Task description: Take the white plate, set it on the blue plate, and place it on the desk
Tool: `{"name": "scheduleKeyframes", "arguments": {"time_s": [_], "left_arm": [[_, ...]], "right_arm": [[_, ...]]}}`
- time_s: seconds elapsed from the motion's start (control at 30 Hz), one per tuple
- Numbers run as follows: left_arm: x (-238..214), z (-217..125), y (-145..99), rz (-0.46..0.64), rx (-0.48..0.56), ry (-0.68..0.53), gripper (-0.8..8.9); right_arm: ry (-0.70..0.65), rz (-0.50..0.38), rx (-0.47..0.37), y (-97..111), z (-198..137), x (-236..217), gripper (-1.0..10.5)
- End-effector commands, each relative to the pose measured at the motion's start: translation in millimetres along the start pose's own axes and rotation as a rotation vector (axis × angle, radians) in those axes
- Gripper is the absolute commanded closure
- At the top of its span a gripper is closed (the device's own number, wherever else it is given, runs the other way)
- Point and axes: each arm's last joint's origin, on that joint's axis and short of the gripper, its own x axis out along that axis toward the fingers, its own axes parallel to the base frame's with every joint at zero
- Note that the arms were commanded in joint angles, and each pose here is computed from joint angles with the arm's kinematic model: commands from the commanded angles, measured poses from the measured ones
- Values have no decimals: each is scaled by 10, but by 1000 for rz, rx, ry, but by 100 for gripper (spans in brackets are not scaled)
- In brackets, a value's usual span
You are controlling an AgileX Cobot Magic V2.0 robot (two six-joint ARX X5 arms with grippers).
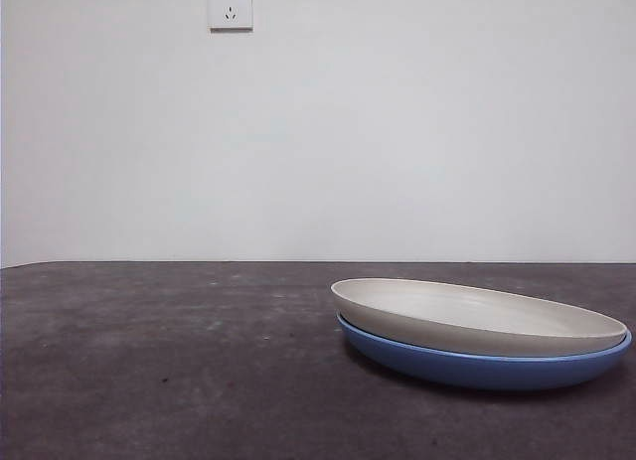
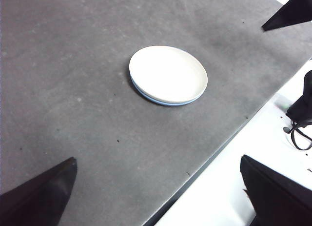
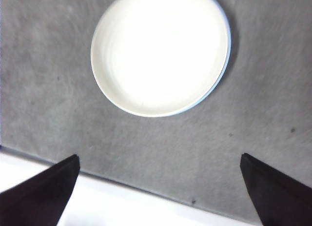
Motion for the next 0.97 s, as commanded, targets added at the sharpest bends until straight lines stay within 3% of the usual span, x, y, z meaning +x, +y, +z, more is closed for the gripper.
{"name": "scheduleKeyframes", "arguments": {"time_s": [0.03, 0.3, 0.43, 0.67, 0.97], "left_arm": [[-39, 20, -9, -3, 25, -32, 148], [-44, 29, -10, -4, 29, -45, 148], [-44, 29, -10, -4, 29, -46, 148], [-44, 30, -10, -4, 30, -46, 148], [-44, 33, -10, -4, 32, -49, 148]], "right_arm": [[55, 19, 33, 37, 143, 128, 380], [176, -12, 5, -35, 554, 727, 380], [229, -44, 24, -215, 734, 1034, 380], [271, 5, 76, -561, 973, 1512, 380], [315, 32, 99, -793, 1048, 1902, 381]]}}
